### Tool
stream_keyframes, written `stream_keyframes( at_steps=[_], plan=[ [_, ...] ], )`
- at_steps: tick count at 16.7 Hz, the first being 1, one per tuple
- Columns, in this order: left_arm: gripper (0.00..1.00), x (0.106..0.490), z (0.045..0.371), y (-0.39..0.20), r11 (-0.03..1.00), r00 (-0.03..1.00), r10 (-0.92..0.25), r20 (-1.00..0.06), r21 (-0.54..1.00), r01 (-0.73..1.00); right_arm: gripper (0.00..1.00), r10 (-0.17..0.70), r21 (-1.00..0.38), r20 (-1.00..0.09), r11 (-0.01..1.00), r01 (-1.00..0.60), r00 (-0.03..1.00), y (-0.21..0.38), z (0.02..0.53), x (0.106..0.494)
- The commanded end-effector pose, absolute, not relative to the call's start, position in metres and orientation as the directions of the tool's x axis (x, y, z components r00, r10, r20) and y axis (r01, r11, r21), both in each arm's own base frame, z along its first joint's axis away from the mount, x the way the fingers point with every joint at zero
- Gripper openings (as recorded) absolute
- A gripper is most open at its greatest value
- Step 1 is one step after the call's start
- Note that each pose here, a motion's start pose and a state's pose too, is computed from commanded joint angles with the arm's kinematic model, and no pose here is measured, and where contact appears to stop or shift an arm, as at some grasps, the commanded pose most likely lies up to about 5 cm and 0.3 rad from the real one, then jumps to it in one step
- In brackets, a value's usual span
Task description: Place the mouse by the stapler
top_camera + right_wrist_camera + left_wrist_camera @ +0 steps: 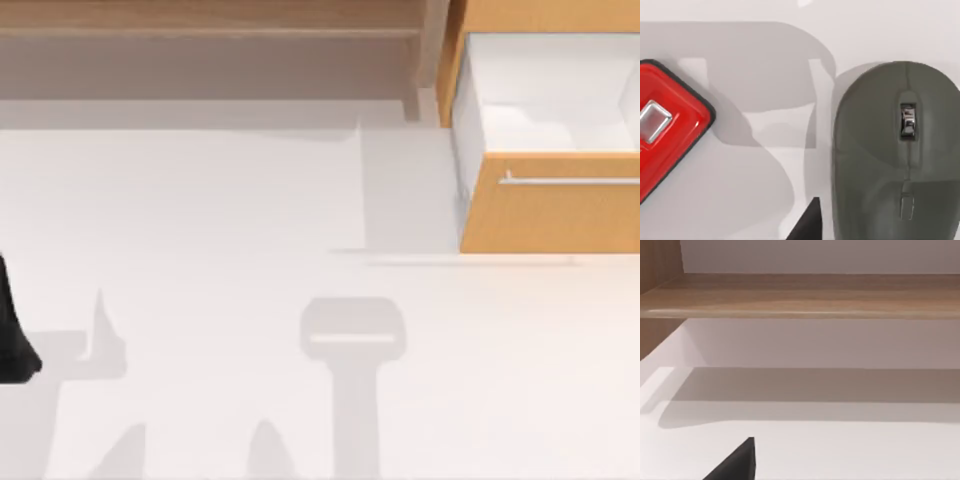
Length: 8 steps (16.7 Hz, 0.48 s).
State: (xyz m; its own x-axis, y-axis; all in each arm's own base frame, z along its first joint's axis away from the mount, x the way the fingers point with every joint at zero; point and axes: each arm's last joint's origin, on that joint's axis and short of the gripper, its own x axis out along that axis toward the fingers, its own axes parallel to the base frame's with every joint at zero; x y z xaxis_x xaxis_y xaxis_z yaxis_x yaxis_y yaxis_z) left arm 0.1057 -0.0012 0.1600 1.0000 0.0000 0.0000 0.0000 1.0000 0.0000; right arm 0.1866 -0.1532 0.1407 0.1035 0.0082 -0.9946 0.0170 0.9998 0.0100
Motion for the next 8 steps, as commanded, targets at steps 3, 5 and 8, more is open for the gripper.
stream_keyframes(
  at_steps=[3, 5, 8],
  plan=[
    [1.00, 0.1057, 0.1600, -0.0012, 1.000, 1.000, 0.000, 0.000, 0.000, 0.000, 1.00, 0.008, 0.010, -0.995, 1.000, 0.017, 0.104, -0.1532, 0.1407, 0.1866],
    [1.00, 0.1057, 0.1600, -0.0012, 1.000, 1.000, 0.000, 0.000, 0.000, 0.000, 1.00, 0.008, 0.010, -0.995, 1.000, 0.017, 0.104, -0.1532, 0.1407, 0.1866],
    [1.00, 0.1057, 0.1600, -0.0012, 1.000, 1.000, 0.000, 0.000, 0.000, 0.000, 1.00, 0.008, 0.010, -0.995, 1.000, 0.017, 0.104, -0.1532, 0.1407, 0.1866]
  ],
)
